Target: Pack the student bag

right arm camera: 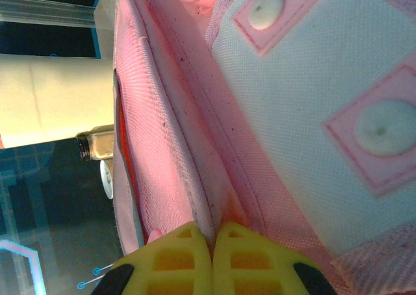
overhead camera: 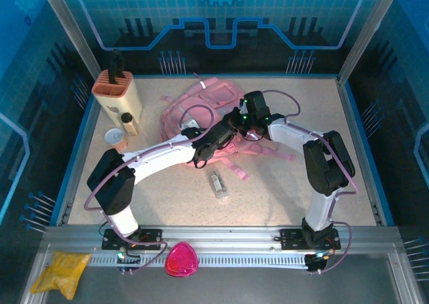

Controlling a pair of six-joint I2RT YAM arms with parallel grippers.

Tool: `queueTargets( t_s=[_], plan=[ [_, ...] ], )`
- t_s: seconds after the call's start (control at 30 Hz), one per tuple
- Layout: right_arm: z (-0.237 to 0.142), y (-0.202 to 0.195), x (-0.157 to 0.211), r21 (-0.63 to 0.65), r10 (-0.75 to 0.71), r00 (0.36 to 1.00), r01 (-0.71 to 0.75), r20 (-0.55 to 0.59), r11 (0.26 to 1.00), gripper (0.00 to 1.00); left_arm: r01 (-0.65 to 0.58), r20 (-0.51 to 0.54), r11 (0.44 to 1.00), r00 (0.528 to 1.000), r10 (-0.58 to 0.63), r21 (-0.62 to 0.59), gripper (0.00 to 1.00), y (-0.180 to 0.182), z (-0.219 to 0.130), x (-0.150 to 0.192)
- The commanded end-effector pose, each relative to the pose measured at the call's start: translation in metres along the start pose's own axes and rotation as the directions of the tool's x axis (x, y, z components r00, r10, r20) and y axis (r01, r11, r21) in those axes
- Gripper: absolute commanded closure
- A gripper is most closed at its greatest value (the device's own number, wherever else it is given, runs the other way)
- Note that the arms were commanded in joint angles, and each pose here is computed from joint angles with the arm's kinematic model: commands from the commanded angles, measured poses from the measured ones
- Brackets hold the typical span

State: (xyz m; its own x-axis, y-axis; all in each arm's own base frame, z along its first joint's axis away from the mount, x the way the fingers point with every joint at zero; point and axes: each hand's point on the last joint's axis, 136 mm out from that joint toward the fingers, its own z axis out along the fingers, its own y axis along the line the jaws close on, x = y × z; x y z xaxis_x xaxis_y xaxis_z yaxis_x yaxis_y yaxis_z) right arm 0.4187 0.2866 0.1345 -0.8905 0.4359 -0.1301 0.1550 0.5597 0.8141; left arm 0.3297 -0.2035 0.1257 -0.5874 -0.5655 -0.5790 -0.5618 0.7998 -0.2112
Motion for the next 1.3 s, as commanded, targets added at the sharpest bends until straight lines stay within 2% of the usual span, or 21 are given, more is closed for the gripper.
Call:
queueTargets(
  t_s=[0.0,0.1,0.23,0.33,0.6,0.73,0.97,1.13,1.27],
  plan=[
    [-0.026,0.066,-0.015,-0.159,-0.069,0.995,0.08,0.073,0.984,1.0,-0.036,-0.001,0.997,0.999,0.036,0.062,0.12,-0.019,-0.014,-0.003],
    [-0.024,0.065,-0.014,-0.17,-0.046,0.997,0.057,0.065,0.984,1.0,-0.014,-0.023,0.996,1.0,0.017,0.094,0.04,-0.035,-0.016,0.002],
    [-0.024,0.067,-0.013,-0.168,-0.044,0.997,0.054,0.062,0.984,1.0,-0.044,-0.008,0.996,0.999,0.045,0.08,0.04,-0.043,-0.007,0.007],
    [-0.025,0.064,-0.016,-0.162,-0.038,0.997,0.049,0.068,0.986,1.0,-0.095,-0.016,0.992,0.995,0.097,0.078,0.13,-0.048,-0.001,0.012],
    [-0.021,0.061,-0.015,-0.153,-0.043,0.997,0.052,0.063,0.987,1.0,-0.182,-0.034,0.978,0.982,0.186,0.101,0.52,-0.048,0.013,0.013],
    [-0.019,0.06,-0.013,-0.149,-0.044,0.997,0.053,0.061,0.987,1.0,-0.199,-0.064,0.973,0.976,0.207,0.115,0.65,-0.052,0.02,0.012],
    [-0.021,0.058,-0.016,-0.131,-0.062,0.995,0.071,0.075,0.989,1.0,-0.217,-0.07,0.971,0.972,0.225,0.101,0.81,-0.052,0.022,0.01],
    [-0.025,0.048,-0.02,-0.103,-0.075,0.992,0.085,0.098,0.991,1.0,-0.262,-0.058,0.961,0.962,0.268,0.091,0.99,-0.041,0.021,0.001],
    [-0.03,0.046,-0.025,-0.085,-0.092,0.989,0.102,0.116,0.991,1.0,-0.359,-0.028,0.924,0.93,0.366,0.132,1.0,-0.04,0.012,-0.005]
  ],
)
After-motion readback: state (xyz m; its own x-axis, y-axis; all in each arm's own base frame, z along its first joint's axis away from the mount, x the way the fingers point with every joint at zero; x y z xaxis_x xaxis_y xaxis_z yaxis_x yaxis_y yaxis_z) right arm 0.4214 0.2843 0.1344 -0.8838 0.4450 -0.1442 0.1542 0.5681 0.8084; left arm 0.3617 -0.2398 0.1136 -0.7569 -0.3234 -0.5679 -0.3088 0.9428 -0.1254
